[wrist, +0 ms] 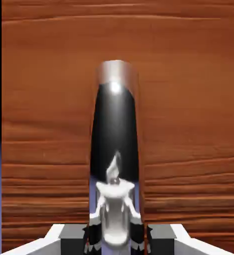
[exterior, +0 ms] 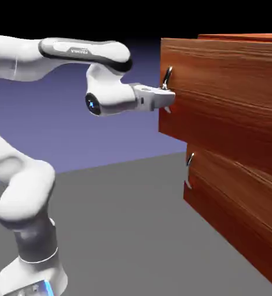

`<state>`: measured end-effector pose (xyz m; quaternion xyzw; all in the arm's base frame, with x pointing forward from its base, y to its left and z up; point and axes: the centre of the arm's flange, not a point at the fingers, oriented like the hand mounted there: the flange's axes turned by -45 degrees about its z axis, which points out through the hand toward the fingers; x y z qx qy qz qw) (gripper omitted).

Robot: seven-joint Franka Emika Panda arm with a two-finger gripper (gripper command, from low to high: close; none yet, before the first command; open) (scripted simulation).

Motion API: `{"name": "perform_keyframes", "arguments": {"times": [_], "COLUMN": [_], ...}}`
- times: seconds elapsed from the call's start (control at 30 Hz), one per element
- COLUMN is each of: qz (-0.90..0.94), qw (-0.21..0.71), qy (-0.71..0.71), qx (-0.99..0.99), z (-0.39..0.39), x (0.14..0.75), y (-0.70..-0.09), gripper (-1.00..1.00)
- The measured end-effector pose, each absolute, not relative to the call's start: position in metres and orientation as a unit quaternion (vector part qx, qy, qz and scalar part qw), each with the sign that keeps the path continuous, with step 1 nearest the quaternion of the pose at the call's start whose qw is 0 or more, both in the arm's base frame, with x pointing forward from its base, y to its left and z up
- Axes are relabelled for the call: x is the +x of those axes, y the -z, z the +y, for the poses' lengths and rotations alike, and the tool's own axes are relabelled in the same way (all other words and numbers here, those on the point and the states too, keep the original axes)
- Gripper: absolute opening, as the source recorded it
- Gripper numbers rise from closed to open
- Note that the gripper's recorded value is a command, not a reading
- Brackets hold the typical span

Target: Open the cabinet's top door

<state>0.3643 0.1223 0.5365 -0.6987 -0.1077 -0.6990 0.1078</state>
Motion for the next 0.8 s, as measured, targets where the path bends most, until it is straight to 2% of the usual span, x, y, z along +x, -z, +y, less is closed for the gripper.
{"name": "perform_keyframes", "arguments": {"times": [0.4, 0.8], "qz": [-0.174, -0.216], "qw": [0.174, 0.215], "qy": [0.685, 0.673], "qx": [-0.685, -0.674], "z": [0.06, 0.014], "x": [0.289, 0.248], "y": [-0.536, -0.537], "gripper": [-1.0, -1.0]}}
